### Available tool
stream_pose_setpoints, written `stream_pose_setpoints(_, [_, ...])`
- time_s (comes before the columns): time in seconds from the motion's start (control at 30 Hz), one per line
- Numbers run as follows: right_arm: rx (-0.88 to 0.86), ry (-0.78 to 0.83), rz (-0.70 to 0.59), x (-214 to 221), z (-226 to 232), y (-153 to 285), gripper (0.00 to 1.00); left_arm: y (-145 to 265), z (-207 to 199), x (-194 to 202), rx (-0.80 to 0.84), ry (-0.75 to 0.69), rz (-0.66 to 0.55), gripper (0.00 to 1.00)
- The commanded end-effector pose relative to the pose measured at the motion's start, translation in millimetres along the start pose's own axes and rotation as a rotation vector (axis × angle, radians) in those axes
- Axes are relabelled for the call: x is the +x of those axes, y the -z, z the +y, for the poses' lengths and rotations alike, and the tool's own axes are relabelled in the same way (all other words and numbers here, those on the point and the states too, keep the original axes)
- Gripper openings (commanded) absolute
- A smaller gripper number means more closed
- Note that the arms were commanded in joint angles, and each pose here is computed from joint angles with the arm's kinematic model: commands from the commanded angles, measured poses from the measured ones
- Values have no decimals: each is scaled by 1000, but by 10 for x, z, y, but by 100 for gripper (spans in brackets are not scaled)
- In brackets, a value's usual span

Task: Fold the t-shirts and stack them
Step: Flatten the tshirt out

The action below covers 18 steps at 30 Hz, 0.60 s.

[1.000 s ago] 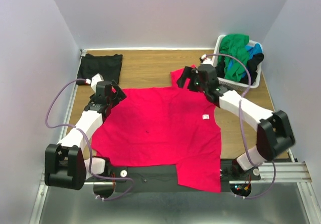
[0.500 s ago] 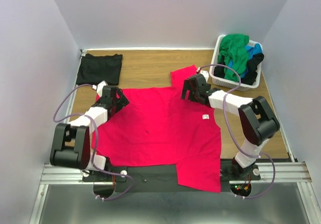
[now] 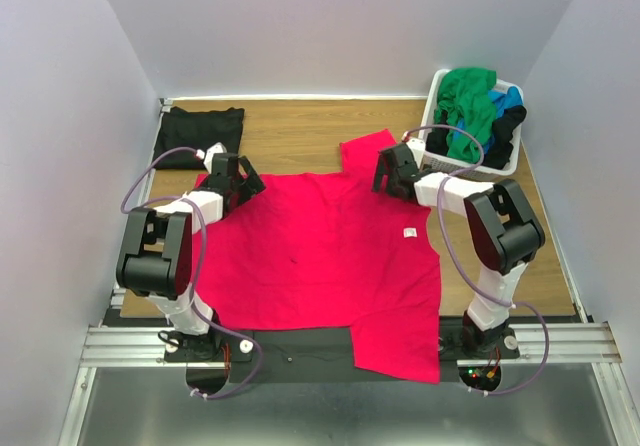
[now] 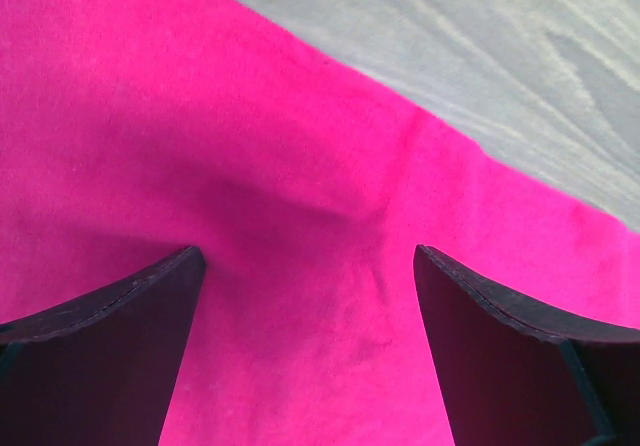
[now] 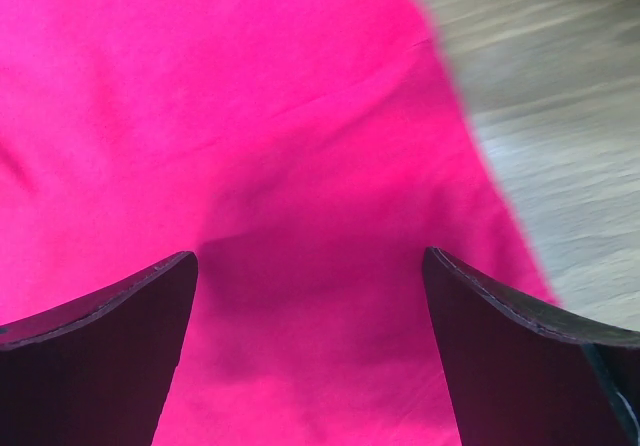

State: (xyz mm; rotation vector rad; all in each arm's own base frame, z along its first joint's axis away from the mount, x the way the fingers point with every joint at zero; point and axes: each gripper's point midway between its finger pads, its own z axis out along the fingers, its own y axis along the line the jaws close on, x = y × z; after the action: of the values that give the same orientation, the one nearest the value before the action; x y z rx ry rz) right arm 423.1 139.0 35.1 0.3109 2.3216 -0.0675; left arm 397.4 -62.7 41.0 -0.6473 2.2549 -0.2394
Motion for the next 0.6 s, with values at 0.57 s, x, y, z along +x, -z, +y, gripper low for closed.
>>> stream_pose_setpoints(0.57, [29, -61, -33, -380, -252, -205, 100, -154, -348, -189, 40, -65, 19, 98])
